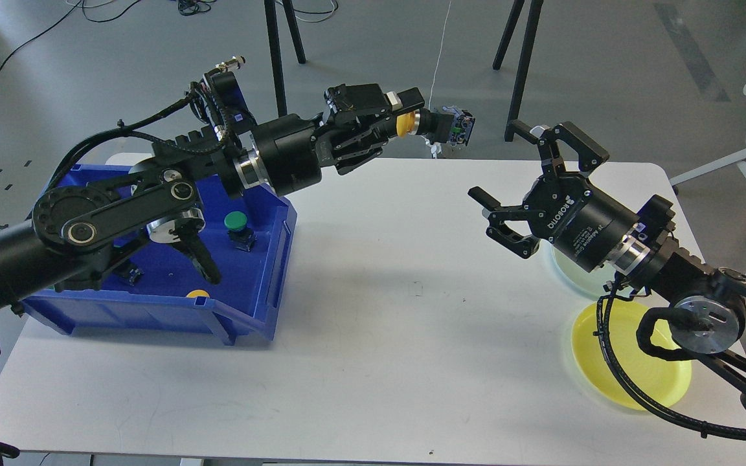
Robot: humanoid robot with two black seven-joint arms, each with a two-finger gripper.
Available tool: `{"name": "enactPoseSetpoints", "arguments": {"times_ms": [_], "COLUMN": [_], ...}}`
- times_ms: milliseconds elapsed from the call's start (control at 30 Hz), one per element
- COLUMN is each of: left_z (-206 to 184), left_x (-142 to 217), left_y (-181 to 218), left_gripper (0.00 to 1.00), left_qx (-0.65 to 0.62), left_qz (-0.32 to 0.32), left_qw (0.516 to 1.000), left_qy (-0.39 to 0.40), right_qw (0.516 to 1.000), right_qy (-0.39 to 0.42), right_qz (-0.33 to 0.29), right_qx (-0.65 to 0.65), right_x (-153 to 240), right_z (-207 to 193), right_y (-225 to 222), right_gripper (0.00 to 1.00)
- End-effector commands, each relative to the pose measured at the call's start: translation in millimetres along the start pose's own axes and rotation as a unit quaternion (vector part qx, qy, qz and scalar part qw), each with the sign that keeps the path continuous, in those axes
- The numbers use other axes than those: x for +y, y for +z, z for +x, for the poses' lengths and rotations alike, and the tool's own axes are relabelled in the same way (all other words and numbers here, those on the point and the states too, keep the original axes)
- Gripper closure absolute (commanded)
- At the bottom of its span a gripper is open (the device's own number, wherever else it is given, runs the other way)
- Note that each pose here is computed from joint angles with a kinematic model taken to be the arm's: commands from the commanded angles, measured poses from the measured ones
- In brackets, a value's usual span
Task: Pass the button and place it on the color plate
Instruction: 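Hold the button up while moving the right gripper toward it, then grasp the yellow-capped button with the right gripper from the left gripper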
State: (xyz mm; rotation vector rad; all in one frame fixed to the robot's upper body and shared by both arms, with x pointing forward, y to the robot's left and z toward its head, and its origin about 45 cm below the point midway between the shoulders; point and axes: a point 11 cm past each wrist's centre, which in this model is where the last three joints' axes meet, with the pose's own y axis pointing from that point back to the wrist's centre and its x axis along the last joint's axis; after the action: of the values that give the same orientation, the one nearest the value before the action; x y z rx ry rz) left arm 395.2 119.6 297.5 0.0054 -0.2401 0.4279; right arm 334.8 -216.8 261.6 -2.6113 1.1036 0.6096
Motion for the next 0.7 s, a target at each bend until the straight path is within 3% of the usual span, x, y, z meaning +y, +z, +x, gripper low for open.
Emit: {"name": "enactPoseSetpoints", "arguments": {"times_ms": [0, 200, 434, 668], "left_z": [-0.5, -0.8, -1.0, -1.4], "left_x": [-0.1, 0.0, 0.2, 0.1], "left_y": [0.0, -0.4, -1.0, -0.7], "left_gripper": [0.91, 0.91, 0.91, 0.91], "left_qx": [0.0, 0.0, 0.001, 0.001], "left_qz": [0.0, 0.0, 0.001, 0.0], "left_qw": [1.0, 1.0, 1.0, 1.0], "left_qy": [-0.001, -0.001, -0.001, -0.002], "right_qw": [0.999, 0.999, 0.999, 0.999], "right_qy": [-0.002, -0.011, -0.022, -0.034], "right_qz": [0.017, 0.019, -0.019, -0.012], "right_qx": [-0.031, -0.024, -0.025, -0.037], "right_x": [-9.3, -20.0, -35.0, -48.2], "right_z": [-3.4, -7.4, -19.7, -30.0], "right_y": [-9.1, -21.4, 3.8, 6.7], "right_gripper": [0.01, 0.01, 0.01, 0.03]}}
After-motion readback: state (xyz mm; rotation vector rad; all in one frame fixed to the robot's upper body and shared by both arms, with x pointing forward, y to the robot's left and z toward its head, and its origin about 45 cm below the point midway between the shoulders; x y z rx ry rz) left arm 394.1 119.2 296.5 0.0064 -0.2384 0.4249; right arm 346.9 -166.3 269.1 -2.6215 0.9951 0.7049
